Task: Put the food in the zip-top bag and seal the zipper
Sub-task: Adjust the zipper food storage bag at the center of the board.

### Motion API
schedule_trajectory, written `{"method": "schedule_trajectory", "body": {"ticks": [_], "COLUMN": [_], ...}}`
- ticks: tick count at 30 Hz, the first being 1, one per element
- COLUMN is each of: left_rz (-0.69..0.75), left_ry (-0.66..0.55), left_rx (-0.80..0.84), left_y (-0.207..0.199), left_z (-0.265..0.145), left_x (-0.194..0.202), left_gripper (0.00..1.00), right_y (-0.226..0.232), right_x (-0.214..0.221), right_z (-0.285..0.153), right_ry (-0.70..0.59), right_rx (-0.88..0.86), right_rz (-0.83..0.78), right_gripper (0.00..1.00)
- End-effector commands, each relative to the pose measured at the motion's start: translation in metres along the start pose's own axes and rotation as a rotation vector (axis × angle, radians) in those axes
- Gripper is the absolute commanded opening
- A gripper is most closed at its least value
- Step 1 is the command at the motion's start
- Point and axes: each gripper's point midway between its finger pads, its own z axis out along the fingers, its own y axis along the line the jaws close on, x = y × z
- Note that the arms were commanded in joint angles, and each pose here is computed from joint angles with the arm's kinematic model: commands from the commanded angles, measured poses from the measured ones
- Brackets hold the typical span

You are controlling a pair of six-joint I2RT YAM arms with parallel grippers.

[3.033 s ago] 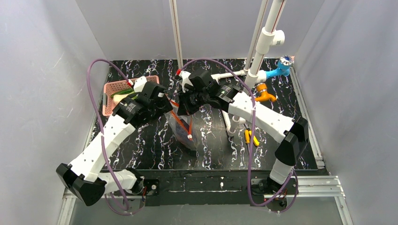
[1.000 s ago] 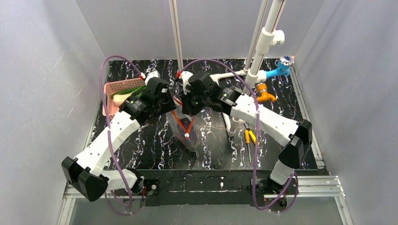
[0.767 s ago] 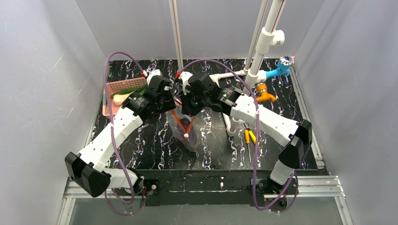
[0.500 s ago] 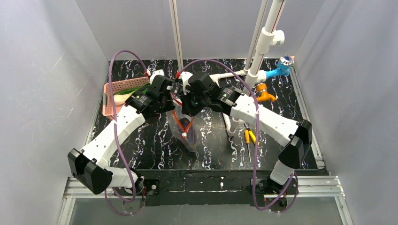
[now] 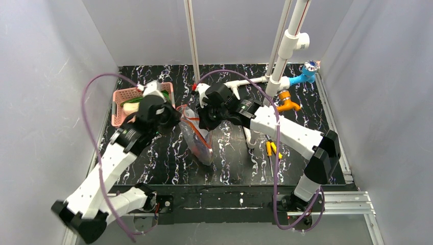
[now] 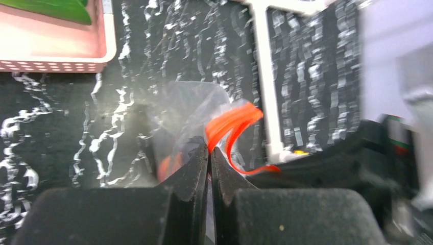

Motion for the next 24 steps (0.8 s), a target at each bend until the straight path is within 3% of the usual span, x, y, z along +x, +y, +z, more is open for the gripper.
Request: {"method": "schedule_trajectory", "body": {"ticks": [1, 5, 9, 20, 24], "left_rz": [-0.214, -0.294, -0.301, -0.169, -0.158], "left_ry": [-0.101, -0.069, -0.02, 0.047, 0.063], "left_rx": [0.28, 0.357, 0.276, 0.246, 0.311], "left_y": [-0.029, -0.031, -0.012, 0.001, -0.011], "left_z": [-0.029, -0.033, -0.024, -0.036, -0.045], "left_x": [-0.022, -0.013, 0.004, 0.023, 0.021], "left_gripper": [0.0, 0.0, 0.0, 0.0, 0.19], "right_y": [0.009, 0.007, 0.012, -0.017, -0.016], "right_x": [-0.02, -0.029, -0.034, -0.045, -0.043], "right_z": [-0.015, -0.025, -0.037, -0.056, -0.056], "right_ry": [-0.078, -0.097, -0.097, -0.122, -0.115], "right_rx": [-0.094, -0.148, -0.174, 0.012, 0.017], "right_rz": [-0.012, 0.024, 0.013, 0.078, 0.046], "right_gripper": [0.01, 0.01, 0.01, 0.01, 0.01]}}
